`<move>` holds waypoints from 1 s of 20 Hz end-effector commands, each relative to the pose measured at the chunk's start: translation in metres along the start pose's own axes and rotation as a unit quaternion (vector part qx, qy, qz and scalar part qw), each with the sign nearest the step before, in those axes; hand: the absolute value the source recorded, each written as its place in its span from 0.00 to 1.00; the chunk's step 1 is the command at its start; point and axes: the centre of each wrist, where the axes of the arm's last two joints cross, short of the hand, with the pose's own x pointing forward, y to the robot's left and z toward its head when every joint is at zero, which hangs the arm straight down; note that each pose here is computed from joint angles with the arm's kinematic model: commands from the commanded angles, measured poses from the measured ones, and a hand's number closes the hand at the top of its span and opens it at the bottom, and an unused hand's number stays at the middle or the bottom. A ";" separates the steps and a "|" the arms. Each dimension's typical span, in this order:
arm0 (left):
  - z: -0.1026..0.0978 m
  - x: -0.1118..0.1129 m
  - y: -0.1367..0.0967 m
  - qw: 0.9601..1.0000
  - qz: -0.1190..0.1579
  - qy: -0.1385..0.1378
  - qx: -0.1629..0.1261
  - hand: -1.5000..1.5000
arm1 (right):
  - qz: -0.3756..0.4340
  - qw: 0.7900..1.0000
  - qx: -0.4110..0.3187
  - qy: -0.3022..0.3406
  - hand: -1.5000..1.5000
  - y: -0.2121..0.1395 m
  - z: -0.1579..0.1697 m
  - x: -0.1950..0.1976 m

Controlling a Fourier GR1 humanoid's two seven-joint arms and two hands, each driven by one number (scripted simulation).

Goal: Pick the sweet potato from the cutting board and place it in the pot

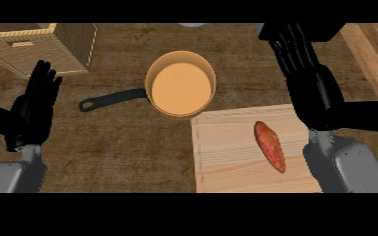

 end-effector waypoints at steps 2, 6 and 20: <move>-0.003 0.005 -0.002 1.000 -0.008 -0.022 -0.012 0.50 | 0.013 0.996 0.087 0.007 1.00 -0.028 -0.022 -0.019; -0.015 0.043 -0.015 0.996 -0.031 -0.075 -0.043 0.50 | 0.041 0.975 0.216 0.031 1.00 -0.075 -0.020 -0.022; -0.005 0.033 -0.036 0.997 -0.015 -0.025 -0.065 0.50 | 0.148 0.932 0.327 -0.055 0.00 -0.180 -0.020 -0.029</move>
